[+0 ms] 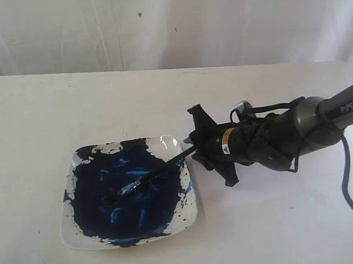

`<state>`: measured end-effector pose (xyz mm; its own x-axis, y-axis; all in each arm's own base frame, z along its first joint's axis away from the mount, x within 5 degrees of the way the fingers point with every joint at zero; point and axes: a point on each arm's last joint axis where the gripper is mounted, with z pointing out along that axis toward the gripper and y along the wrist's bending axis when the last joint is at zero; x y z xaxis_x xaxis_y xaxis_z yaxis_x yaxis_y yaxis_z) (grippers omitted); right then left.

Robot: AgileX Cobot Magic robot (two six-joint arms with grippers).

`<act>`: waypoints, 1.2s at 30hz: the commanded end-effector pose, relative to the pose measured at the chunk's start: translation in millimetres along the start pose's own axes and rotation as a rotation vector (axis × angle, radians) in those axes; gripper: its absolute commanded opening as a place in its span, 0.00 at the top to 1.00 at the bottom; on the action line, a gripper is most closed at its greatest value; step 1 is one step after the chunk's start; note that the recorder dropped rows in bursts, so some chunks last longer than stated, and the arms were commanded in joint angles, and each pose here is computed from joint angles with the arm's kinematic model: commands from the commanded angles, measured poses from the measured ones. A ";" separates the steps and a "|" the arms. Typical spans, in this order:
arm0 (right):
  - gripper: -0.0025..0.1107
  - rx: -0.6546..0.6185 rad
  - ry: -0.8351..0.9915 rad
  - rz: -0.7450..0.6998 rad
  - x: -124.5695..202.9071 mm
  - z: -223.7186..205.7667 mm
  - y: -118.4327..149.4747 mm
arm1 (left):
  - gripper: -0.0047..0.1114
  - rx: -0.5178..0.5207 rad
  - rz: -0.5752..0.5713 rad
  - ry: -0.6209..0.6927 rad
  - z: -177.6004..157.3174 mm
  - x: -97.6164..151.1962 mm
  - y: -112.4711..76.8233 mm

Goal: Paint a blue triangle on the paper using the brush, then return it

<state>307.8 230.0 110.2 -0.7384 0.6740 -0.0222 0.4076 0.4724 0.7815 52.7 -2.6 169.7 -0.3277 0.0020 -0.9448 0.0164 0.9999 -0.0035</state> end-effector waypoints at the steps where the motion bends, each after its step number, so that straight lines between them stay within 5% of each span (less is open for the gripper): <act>1: 0.68 0.014 -0.010 0.007 -3.1 1.4 -1.5 | 0.96 0.001 -0.011 -0.004 0.1 0.6 -0.2; 8: 0.79 0.022 -0.013 0.007 -3.3 1.4 -2.2 | 0.96 0.001 -0.011 -0.004 0.1 0.6 -0.2; 29: 0.80 0.030 -0.027 0.039 -4.6 1.3 -3.0 | 0.96 0.001 -0.011 -0.004 0.1 0.6 -0.2; 36: 0.94 0.033 -0.028 0.039 -4.6 1.3 -3.3 | 0.96 0.001 -0.011 -0.004 0.1 0.6 -0.2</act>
<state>309.0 228.2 107.6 -0.7138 0.7002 -0.0102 0.4452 0.4650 0.7653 52.7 -2.6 169.7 -0.3277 0.0020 -0.9448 0.0164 0.9999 -0.0035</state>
